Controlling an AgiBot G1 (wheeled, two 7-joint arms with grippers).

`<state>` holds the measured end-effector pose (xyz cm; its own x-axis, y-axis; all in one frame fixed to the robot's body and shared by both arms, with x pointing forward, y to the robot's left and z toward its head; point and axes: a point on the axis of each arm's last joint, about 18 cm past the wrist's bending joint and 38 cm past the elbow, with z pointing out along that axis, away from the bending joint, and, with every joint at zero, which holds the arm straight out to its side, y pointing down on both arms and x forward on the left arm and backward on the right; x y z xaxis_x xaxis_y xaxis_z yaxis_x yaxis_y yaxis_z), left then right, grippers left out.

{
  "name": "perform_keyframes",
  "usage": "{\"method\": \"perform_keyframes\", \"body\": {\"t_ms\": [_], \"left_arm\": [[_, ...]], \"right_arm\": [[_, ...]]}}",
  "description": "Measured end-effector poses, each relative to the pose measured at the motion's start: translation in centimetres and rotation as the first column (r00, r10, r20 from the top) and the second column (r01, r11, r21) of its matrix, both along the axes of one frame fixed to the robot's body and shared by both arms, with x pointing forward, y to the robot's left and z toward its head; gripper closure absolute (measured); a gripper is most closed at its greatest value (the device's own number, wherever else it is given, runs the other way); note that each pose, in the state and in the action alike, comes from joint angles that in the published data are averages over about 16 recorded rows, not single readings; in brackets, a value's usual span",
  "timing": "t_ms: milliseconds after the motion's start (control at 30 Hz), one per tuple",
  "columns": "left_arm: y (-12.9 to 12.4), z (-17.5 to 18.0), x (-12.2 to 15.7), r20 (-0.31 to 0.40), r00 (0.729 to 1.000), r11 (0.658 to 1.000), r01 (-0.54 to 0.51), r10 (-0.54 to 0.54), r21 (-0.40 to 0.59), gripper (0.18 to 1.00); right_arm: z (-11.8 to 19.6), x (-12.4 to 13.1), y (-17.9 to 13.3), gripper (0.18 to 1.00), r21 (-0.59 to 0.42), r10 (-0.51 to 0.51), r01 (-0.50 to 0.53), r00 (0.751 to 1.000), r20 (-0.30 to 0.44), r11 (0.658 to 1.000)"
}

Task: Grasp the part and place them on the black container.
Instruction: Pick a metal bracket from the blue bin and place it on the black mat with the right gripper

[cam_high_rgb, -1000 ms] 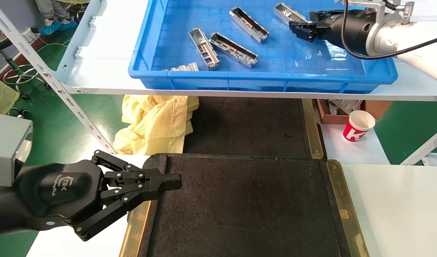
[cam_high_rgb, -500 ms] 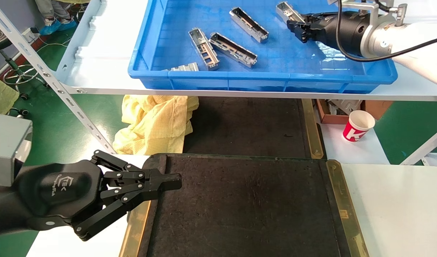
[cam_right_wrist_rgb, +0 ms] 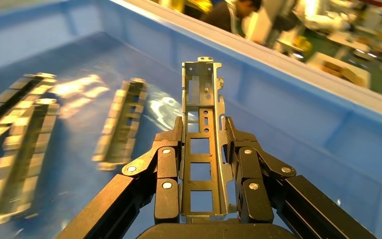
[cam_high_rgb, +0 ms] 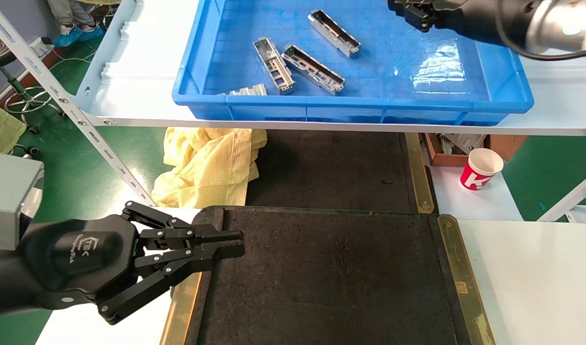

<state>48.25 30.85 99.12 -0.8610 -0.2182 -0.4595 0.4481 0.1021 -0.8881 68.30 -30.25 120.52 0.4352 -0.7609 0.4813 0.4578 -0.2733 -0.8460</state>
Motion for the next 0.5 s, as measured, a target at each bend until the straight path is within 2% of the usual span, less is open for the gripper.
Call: {"method": "perform_keyframes", "body": {"t_ms": [233,500], "left_arm": [[0.0,0.0,0.0,0.000,1.000,1.000,0.000,0.000,0.000,0.922],[0.0,0.0,0.0,0.000,1.000,1.000,0.000,0.000,0.000,0.794]], "right_arm": [[-0.7,-4.4,-1.2,0.832,-0.091,0.173,-0.173,0.985,-0.011,0.981],[-2.4,-8.1,-2.5,0.832,-0.180,0.297,-0.304,0.953,-0.067,0.936]]}}
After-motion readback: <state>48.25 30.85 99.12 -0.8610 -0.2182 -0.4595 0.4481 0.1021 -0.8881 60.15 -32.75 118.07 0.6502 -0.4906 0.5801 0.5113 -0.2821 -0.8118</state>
